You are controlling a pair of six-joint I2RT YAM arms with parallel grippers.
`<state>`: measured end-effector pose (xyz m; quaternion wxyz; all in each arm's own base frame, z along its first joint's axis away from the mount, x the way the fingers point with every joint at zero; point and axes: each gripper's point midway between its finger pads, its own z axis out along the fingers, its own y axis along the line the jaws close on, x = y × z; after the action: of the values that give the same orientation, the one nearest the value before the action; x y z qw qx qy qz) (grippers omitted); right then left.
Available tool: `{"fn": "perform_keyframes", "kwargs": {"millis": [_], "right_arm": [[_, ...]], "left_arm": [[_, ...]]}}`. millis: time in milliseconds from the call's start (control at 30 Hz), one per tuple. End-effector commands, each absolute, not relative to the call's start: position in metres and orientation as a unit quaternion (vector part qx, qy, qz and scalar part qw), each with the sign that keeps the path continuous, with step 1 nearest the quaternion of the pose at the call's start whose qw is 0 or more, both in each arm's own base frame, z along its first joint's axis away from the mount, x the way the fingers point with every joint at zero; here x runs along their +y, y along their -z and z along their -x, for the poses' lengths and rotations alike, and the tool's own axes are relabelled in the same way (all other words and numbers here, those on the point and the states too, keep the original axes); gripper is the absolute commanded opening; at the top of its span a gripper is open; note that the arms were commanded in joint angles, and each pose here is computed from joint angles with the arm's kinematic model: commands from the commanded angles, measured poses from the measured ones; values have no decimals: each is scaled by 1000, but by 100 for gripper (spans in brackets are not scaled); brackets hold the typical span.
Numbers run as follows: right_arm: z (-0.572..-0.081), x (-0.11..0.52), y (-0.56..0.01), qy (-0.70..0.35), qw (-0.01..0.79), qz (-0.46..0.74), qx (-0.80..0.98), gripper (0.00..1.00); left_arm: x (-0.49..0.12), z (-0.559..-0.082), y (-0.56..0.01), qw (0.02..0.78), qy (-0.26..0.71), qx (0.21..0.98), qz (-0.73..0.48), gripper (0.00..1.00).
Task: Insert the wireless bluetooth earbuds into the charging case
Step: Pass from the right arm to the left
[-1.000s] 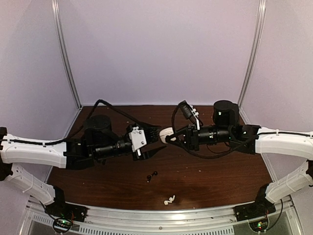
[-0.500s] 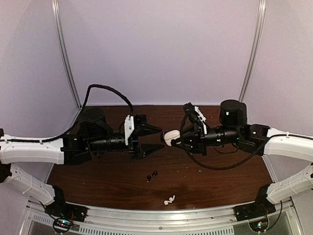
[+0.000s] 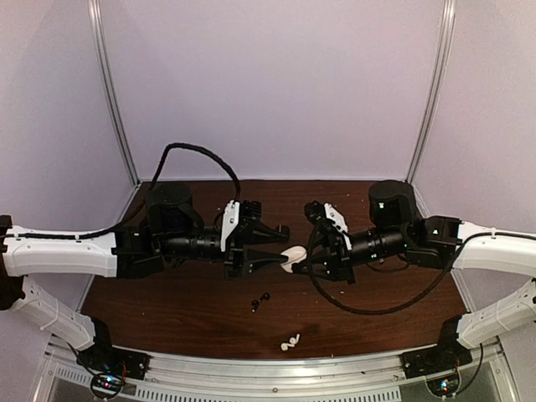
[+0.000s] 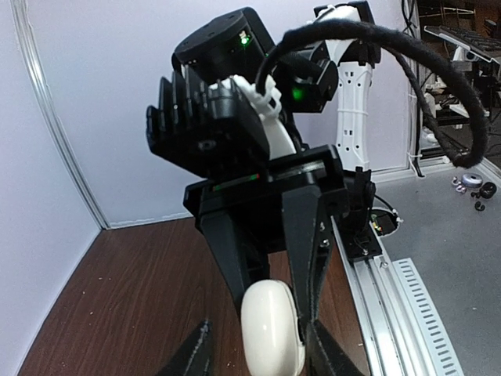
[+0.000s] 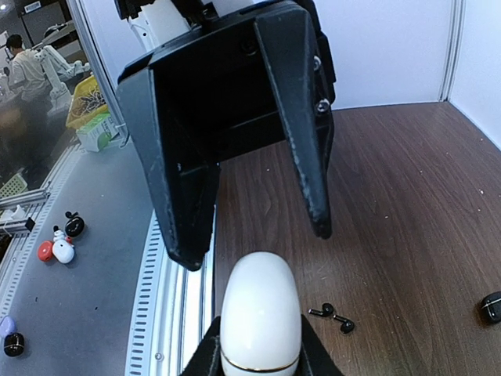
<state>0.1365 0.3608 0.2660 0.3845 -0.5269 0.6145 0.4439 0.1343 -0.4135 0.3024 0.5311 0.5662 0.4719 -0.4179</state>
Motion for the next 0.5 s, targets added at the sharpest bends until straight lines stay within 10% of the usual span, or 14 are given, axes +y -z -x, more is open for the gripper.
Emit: {"fn": "perform_keyframes", "kwargs": {"millis": [0,467], "right_arm": [[-134,361,-291,-436,417,538,589,4],[-134,359,-295,-423,431,537,589,5]], "left_arm": [[-418,-133,-314,524,435,463,-567,39],[-424,-135,-306,504,442,477,-569,28]]}}
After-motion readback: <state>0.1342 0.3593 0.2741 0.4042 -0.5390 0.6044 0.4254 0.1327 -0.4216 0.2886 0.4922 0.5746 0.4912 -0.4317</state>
